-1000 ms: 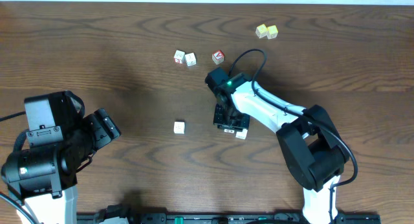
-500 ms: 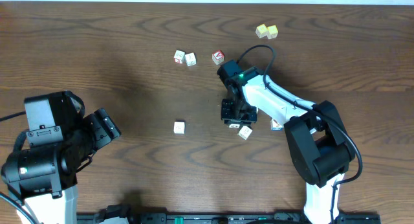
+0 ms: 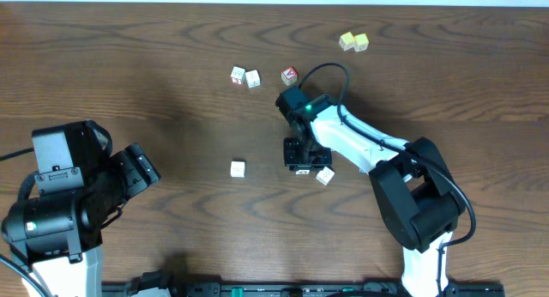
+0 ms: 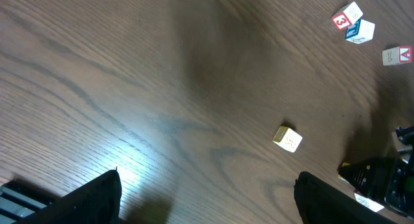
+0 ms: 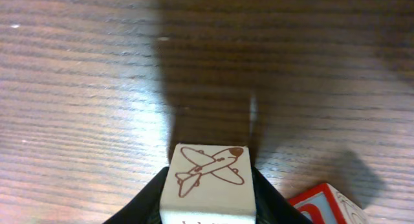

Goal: Lift 5 blocks

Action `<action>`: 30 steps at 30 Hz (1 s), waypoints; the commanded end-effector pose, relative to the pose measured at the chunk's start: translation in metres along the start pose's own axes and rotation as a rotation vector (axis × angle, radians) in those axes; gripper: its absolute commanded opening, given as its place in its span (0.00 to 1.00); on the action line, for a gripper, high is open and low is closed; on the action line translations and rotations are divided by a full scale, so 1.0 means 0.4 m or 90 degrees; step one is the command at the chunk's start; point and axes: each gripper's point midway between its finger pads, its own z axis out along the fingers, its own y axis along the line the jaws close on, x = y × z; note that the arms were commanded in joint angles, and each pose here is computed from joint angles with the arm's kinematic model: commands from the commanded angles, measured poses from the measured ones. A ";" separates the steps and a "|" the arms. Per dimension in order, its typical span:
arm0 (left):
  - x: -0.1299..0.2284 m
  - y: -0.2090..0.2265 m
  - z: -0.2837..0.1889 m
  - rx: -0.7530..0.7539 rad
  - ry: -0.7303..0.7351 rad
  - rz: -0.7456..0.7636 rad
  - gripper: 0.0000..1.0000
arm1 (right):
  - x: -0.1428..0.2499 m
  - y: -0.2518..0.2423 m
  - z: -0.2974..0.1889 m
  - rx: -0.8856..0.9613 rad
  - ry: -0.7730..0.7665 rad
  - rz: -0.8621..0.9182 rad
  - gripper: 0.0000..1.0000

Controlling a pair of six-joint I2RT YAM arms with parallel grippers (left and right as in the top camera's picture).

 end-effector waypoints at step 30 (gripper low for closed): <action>-0.005 0.003 -0.006 -0.007 -0.007 -0.004 0.86 | -0.049 -0.037 -0.094 0.017 -0.005 0.008 0.53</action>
